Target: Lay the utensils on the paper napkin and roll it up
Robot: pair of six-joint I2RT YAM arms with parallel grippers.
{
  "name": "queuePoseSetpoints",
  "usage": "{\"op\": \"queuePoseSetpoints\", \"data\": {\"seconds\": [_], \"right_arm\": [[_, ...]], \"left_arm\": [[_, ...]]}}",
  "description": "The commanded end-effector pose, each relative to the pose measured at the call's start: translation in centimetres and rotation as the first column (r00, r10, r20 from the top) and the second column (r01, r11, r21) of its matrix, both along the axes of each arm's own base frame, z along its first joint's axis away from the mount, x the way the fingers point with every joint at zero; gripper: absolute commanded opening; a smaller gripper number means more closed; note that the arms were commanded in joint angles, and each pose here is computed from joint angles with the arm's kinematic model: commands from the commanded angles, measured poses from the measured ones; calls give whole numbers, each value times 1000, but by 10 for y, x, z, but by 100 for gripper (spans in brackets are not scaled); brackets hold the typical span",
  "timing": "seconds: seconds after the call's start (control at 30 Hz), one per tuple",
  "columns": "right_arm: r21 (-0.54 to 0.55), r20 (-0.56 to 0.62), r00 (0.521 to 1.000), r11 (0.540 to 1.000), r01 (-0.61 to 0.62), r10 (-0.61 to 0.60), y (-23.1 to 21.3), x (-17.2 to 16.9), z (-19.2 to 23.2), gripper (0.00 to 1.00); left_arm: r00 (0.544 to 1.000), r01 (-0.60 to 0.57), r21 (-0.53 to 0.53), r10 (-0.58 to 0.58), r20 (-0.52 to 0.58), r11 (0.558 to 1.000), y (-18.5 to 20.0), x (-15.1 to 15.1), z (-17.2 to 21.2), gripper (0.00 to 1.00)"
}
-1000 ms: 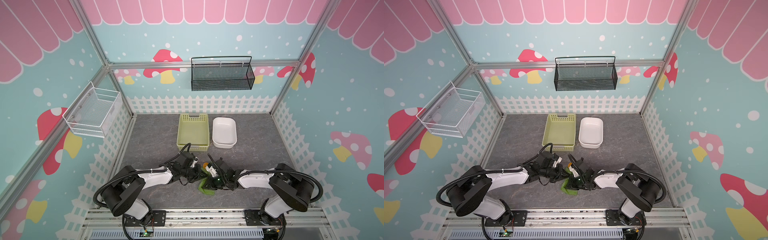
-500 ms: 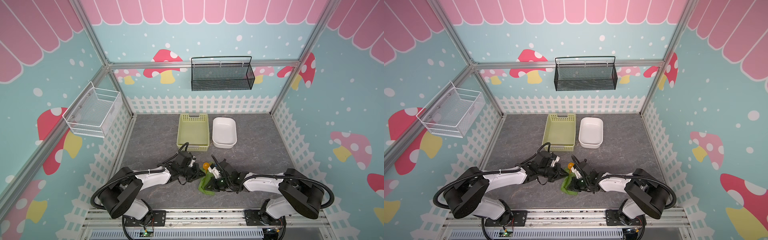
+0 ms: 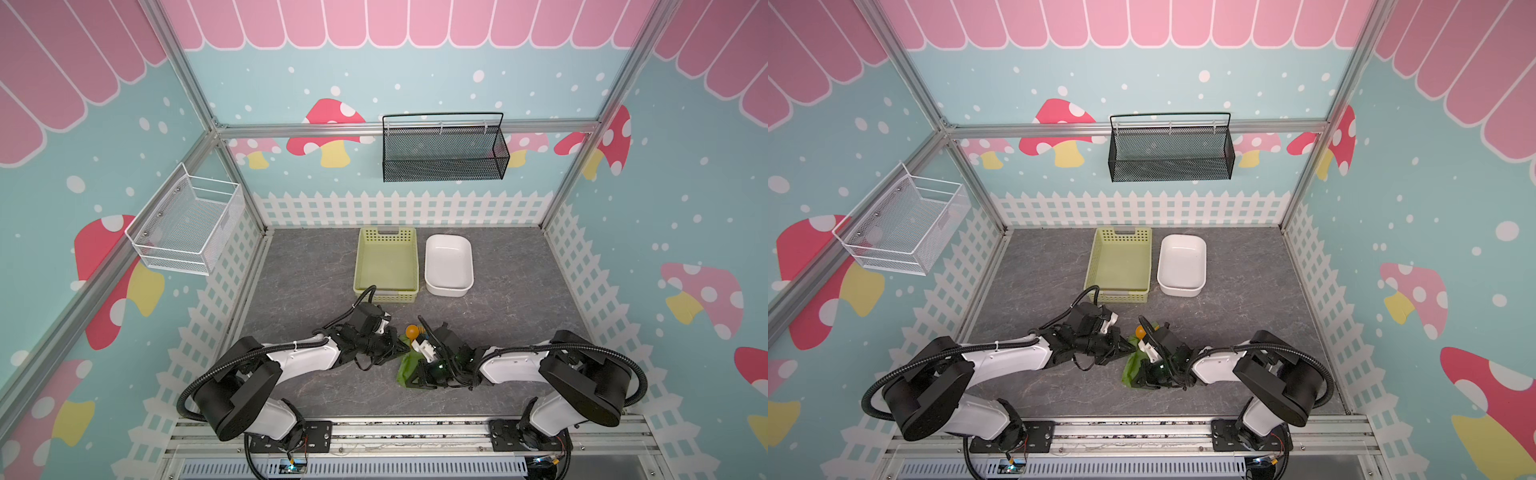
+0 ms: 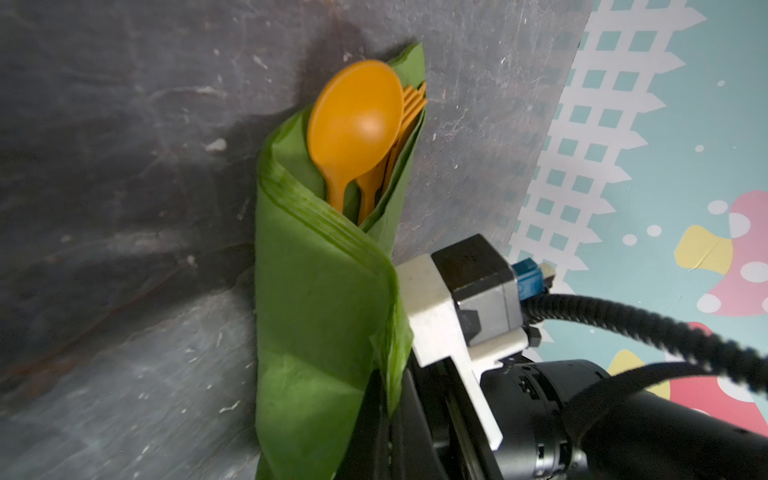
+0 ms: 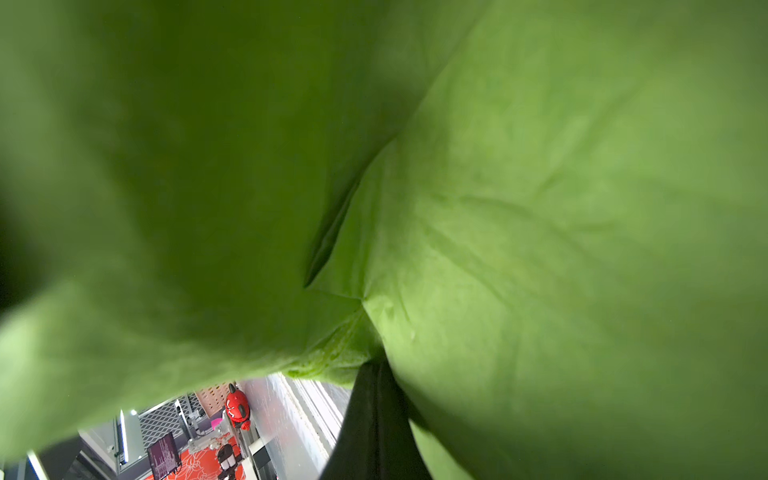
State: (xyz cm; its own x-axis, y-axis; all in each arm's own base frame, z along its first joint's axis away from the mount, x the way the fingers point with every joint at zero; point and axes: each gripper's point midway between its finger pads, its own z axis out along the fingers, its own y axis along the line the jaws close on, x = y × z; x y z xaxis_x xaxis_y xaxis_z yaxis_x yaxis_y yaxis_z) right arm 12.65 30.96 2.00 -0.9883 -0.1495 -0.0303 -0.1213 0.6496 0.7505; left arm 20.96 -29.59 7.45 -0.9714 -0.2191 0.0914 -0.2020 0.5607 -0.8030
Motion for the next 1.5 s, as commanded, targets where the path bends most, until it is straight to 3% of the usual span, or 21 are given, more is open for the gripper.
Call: {"op": "queuePoseSetpoints", "data": {"seconds": [0.0,0.4,0.67,1.27,1.47], "right_arm": [[-20,-11,1000,1000,12,-13,1,0,-6,0],[-18,-3,1000,1000,17,-17,0,1,-5,0],[40,73,996,998,56,-59,0,14,26,0],[-3,114,972,978,207,-206,-71,54,21,0],[-19,112,974,980,200,-197,-71,59,13,12]], "left_arm": [[998,-61,-9,61,0,998,5,4,6,0],[998,-69,-32,69,-6,997,-2,1,12,0],[999,-48,9,48,2,999,1,-1,5,0],[1000,-4,20,3,13,1000,-2,-1,9,0],[1000,21,18,-22,9,1000,-6,-2,9,0]]}}
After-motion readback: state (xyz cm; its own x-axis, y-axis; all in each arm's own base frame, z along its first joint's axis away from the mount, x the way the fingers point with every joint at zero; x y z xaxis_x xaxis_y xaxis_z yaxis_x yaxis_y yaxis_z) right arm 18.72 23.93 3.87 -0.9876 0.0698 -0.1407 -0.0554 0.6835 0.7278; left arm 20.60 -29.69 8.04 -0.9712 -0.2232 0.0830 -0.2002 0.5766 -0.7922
